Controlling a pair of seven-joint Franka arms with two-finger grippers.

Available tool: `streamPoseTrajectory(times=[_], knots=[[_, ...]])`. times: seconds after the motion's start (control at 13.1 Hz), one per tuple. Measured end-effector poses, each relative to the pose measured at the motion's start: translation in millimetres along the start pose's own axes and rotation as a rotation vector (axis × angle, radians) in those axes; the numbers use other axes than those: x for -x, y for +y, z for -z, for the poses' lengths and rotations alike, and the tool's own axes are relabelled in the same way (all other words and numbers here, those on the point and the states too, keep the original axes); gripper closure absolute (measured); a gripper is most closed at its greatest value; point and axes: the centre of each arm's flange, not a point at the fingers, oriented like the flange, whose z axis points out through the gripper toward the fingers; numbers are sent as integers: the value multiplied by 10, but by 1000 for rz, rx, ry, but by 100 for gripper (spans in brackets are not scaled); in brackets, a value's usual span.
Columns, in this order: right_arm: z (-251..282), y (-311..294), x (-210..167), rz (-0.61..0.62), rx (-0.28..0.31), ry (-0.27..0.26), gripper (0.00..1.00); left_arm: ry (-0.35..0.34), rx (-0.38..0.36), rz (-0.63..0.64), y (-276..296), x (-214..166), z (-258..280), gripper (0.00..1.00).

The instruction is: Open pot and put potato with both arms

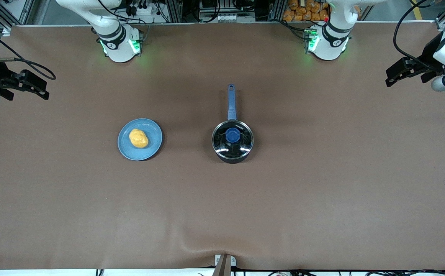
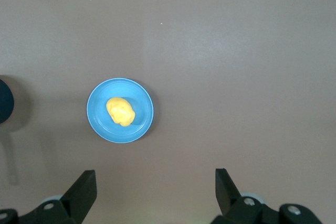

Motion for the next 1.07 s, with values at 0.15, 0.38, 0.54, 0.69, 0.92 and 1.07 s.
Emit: streamPoseTrajectory(times=[0.15, 0.38, 0.54, 0.69, 0.92, 1.07], knots=[[0, -1, 0, 0, 0, 0, 0, 5, 1, 3, -18, -2, 25, 0], [0, -5, 0, 1, -1, 0, 0, 15, 2, 10, -52, -6, 74, 0], [0, -8, 0, 1, -1, 0, 0, 15, 2, 11, -57, -4, 81, 0], [0, -9, 0, 1, -2, 0, 0, 2, 0, 9, -59, 10, 69, 0], [-1, -9, 1, 2, -2, -1, 0, -6, -2, 7, -60, 18, 62, 0], [-1, -10, 1, 2, -2, -1, 0, -5, -2, 6, -61, 18, 63, 0]])
